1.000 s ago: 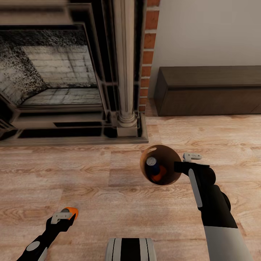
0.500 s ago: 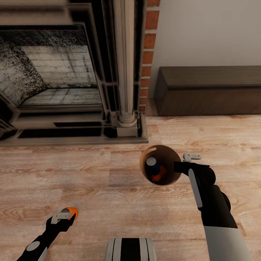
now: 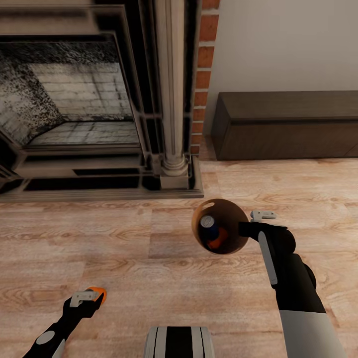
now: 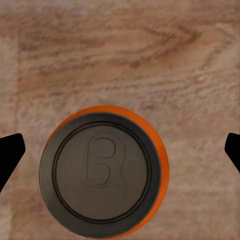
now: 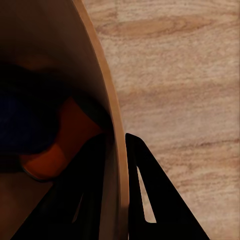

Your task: Put the three can of soda from the living room inside the tash can in the kitchen.

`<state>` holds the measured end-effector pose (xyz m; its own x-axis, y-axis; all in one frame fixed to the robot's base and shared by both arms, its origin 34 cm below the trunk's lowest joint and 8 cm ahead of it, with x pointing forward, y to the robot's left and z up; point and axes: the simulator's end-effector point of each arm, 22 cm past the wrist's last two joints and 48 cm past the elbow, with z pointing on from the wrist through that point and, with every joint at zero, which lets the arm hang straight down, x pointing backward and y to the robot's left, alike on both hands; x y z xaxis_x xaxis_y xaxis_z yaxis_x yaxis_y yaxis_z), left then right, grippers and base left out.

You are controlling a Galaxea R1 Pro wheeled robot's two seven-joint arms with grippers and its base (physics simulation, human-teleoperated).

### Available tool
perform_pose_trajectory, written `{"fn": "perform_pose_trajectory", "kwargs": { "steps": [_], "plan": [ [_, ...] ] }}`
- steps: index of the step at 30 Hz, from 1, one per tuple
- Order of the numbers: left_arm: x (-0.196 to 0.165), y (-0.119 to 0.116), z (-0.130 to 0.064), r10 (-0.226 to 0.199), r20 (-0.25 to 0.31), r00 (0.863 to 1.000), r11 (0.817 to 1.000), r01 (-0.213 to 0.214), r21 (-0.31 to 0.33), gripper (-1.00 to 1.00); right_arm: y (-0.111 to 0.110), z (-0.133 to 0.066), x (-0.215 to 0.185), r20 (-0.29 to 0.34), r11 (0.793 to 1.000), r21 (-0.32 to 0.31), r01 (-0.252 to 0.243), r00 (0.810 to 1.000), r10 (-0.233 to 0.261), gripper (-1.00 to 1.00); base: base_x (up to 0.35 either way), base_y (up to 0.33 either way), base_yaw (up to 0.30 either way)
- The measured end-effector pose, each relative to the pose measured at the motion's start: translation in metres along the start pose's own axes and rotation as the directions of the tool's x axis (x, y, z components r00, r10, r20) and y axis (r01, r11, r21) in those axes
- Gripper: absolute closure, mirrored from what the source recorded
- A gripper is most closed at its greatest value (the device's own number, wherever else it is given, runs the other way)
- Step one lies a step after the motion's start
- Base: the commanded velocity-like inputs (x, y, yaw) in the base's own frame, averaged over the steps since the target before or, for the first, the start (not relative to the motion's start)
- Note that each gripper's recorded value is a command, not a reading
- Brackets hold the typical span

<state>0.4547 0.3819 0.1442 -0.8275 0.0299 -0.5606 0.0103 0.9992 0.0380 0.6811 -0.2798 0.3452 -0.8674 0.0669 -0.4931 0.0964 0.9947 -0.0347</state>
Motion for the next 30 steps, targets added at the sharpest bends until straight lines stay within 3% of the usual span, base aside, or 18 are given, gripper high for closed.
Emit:
{"fn": "perform_pose_trajectory", "kwargs": {
  "steps": [9, 30],
  "plan": [
    [-0.0002, 0.0003, 0.0000, 0.000, 0.001, 1.000, 1.000, 0.000, -0.001, -1.00, 0.0005, 0.0000, 0.0000, 0.000, 1.000, -0.001, 0.000, 1.000, 0.000, 1.00, -0.100, 0.000, 0.000],
    [-0.0005, 0.0004, 0.0000, -0.001, 0.002, 1.000, 1.000, 0.001, -0.001, -1.00, 0.0005, 0.0000, 0.0001, 0.000, 1.000, -0.001, 0.000, 1.000, 0.000, 1.00, 0.007, 0.000, 0.000]
  ]
}}
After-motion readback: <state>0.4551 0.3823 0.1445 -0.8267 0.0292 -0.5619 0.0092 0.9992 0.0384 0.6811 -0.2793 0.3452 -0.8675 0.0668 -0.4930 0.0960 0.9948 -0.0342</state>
